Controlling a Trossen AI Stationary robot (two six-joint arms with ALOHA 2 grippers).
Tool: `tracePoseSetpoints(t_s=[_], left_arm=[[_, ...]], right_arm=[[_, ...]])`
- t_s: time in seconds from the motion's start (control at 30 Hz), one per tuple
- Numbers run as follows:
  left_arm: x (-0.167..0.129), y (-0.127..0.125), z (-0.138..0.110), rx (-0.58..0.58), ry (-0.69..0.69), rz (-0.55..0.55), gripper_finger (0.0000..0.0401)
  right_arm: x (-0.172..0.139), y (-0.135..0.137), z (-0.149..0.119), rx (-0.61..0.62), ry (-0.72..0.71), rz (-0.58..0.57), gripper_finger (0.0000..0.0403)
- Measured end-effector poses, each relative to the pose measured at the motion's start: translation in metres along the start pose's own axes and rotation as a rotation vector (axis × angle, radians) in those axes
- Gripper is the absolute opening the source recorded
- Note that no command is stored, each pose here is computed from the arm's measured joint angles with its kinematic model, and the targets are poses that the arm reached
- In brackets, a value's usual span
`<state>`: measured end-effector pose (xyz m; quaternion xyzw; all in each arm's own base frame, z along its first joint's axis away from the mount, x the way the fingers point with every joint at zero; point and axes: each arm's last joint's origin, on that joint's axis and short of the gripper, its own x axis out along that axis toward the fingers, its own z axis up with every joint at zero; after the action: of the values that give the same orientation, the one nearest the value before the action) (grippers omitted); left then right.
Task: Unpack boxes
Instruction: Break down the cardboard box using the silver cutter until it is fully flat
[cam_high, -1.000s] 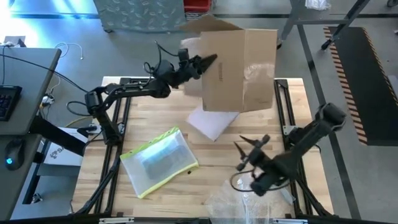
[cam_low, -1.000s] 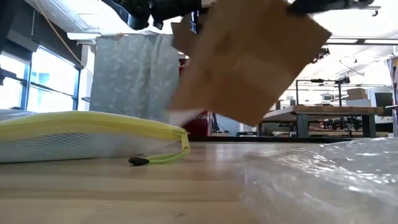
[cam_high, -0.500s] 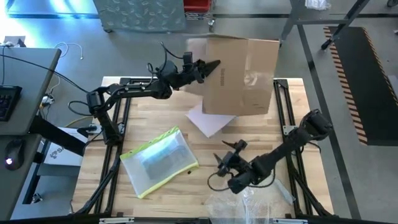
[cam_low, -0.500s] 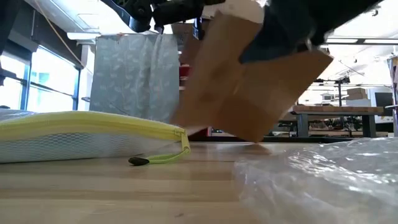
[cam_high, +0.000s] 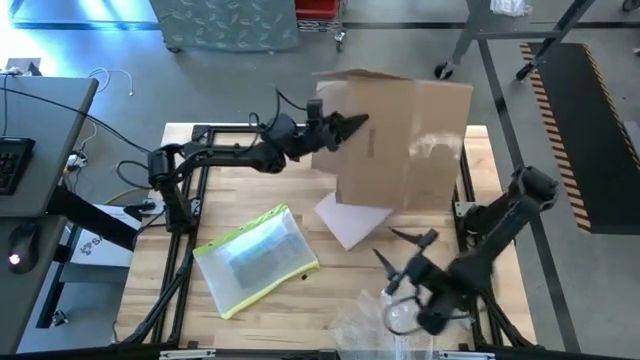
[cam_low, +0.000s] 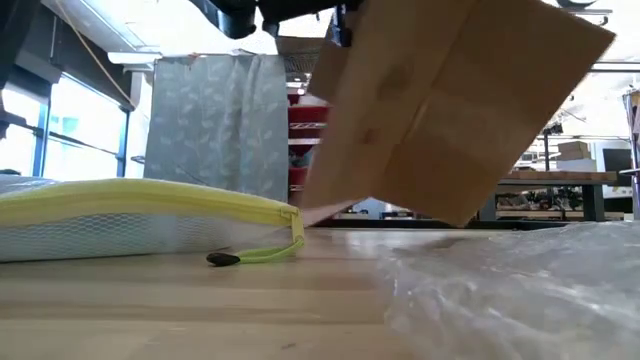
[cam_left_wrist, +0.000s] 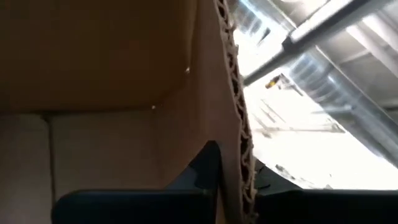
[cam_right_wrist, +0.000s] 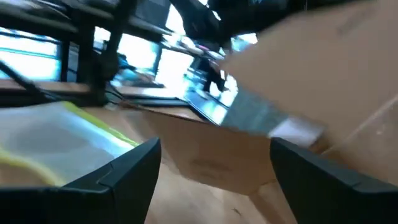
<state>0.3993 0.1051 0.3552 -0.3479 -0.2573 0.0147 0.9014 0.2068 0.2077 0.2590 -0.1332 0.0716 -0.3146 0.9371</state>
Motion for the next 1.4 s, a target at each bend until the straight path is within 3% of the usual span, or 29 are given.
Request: tracePoseSetpoints(t_s=[0.23,0.37,0.57,0.67,0.8,0.9,1.03,1.2,1.4], left_arm=[[0.017,-0.009,-0.015,-0.013,0.017,-0.049,0.0],[0.025,-0.013,-0.021,-0.019,0.019,-0.072,0.0],[0.046,-0.017,-0.034,-0.089,0.031,-0.13,0.0],[0.056,-0.014,-0.02,-0.165,0.047,-0.214,0.0],[0.041,-0.023,0.008,-0.091,0.079,-0.255,0.0],[0.007,-0.027,0.02,0.029,0.115,-0.098,0.0],[-0.058,-0.007,0.015,0.169,0.136,0.246,0.0],[-0.1,0.002,0.026,0.133,0.051,0.288,0.0],[-0.099,0.007,0.021,0.122,0.11,0.275,0.0]], right_arm=[[-0.049,-0.048,0.049,0.105,-0.086,0.123,0.0267],[-0.058,-0.066,0.055,0.15,-0.093,0.172,0.0261],[-0.058,-0.066,0.048,0.131,-0.093,0.172,0.0261],[-0.056,-0.064,0.044,0.14,-0.089,0.167,0.0261],[-0.057,-0.059,0.041,0.177,-0.081,0.176,0.0261],[-0.058,-0.055,0.038,0.183,-0.06,0.2,0.0261],[-0.061,-0.048,0.034,0.179,-0.043,0.228,0.0261],[-0.055,-0.045,0.031,0.196,-0.036,0.2,0.0261],[-0.009,-0.055,0.029,0.211,0.091,0.088,0.0261]])
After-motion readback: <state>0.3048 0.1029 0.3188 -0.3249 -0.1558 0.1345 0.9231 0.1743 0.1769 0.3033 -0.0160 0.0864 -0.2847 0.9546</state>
